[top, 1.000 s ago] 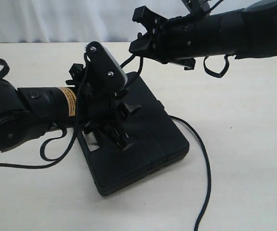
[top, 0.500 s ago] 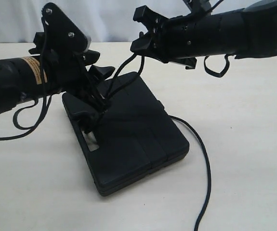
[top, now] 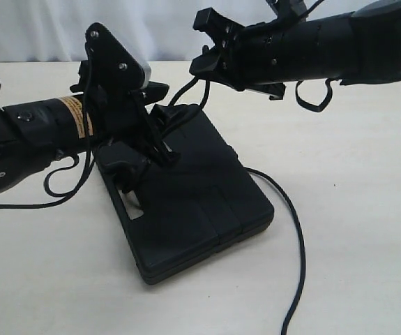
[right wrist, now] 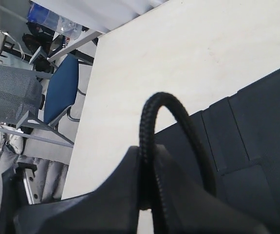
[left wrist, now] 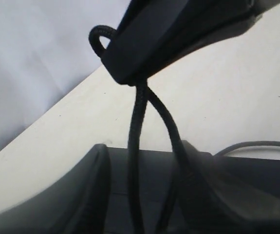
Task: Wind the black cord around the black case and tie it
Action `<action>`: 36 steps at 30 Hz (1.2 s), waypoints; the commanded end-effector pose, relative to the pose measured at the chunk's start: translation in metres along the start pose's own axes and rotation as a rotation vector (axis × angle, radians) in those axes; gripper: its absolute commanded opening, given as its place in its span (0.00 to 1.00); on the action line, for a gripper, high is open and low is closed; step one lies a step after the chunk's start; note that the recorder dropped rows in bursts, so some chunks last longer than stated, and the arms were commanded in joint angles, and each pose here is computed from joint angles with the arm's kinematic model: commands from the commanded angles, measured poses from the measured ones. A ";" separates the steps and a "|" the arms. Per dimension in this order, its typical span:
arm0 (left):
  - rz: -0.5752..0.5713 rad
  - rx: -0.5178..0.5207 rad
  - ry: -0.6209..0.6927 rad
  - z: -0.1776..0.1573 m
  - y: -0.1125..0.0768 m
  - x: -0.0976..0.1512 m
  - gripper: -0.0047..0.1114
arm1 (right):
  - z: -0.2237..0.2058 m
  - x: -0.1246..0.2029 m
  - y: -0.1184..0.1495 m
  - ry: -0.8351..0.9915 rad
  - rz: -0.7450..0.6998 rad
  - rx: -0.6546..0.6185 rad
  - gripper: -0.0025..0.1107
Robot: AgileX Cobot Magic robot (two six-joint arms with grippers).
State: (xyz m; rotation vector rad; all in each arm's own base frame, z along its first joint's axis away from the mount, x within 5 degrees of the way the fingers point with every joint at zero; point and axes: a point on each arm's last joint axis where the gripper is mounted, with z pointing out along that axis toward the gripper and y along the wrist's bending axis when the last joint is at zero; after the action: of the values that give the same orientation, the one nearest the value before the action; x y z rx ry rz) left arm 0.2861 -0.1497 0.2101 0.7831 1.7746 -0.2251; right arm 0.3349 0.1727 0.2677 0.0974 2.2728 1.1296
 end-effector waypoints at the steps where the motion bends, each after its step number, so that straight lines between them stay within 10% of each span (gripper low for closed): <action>1: -0.037 -0.033 -0.050 0.003 0.004 -0.002 0.36 | -0.001 -0.002 0.001 -0.010 -0.021 0.004 0.06; 5: -0.010 -0.029 -0.037 0.012 0.002 0.008 0.14 | -0.001 -0.002 0.001 -0.010 -0.021 0.004 0.06; 26: -0.015 -0.033 0.044 0.023 0.007 0.005 0.04 | -0.001 0.000 0.002 0.006 -0.019 -0.008 0.08; 36: -0.009 -0.047 0.086 0.005 0.011 -0.008 0.04 | -0.055 -0.024 -0.012 0.019 -0.084 0.050 0.52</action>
State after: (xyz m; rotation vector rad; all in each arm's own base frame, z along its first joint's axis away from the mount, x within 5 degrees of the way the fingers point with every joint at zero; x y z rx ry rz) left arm 0.3005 -0.1497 0.2087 0.7782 1.8633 -0.1596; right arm 0.3325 0.1403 0.2891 0.0860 2.2516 1.1206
